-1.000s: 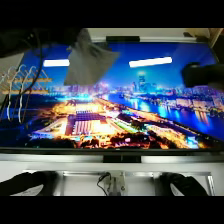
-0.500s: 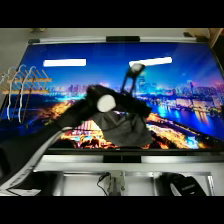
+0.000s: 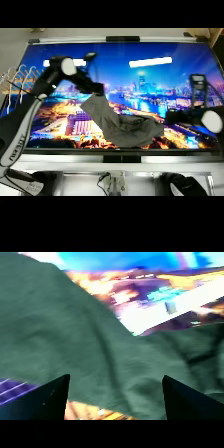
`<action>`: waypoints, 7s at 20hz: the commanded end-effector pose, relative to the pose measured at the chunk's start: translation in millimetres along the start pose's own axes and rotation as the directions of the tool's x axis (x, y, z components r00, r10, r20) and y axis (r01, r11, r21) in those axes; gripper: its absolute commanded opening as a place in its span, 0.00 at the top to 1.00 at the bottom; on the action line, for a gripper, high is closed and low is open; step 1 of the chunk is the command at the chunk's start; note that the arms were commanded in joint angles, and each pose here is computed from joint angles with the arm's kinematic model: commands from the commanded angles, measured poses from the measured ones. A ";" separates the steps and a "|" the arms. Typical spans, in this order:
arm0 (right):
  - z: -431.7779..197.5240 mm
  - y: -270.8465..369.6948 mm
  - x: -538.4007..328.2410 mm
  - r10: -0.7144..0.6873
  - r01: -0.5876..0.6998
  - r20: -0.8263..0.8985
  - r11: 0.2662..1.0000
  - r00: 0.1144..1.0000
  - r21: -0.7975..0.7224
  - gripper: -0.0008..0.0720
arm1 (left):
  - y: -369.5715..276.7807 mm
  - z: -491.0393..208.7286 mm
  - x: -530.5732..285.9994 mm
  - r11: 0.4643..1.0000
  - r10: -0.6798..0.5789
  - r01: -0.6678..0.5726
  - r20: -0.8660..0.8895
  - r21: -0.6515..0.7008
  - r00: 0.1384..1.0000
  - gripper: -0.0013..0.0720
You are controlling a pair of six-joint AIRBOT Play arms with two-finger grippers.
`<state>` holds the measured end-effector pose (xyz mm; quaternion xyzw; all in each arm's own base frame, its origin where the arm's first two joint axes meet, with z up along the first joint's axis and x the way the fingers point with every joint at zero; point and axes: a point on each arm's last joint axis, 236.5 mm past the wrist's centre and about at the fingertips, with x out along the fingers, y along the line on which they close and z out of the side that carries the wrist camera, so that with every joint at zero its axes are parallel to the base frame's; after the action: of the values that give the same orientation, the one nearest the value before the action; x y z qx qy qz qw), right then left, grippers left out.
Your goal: Fold the shirts.
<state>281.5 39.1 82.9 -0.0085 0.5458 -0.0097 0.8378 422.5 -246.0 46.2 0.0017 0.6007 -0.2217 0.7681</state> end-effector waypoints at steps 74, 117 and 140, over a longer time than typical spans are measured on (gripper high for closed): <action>-35.9 -27.7 86.7 0.230 -0.182 -0.105 0.923 0.967 0.338 0.27 | 113.1 -103.5 -24.9 0.876 0.114 0.198 0.590 -0.439 0.799 0.93; 134.6 -34.3 -15.4 0.219 -0.308 0.397 0.935 0.891 0.176 0.90 | 128.8 -182.4 -69.2 0.896 0.131 0.036 0.340 -0.443 0.931 0.93; 114.5 38.6 108.4 0.459 -0.475 0.119 0.852 0.880 0.220 0.90 | 87.1 -133.1 79.7 0.793 -0.064 0.150 0.163 -0.591 0.984 0.01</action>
<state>436.1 73.1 32.1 0.2306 0.4884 0.1229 0.8326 327.4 -140.9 -74.3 -0.2723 0.6097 -0.0765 0.7404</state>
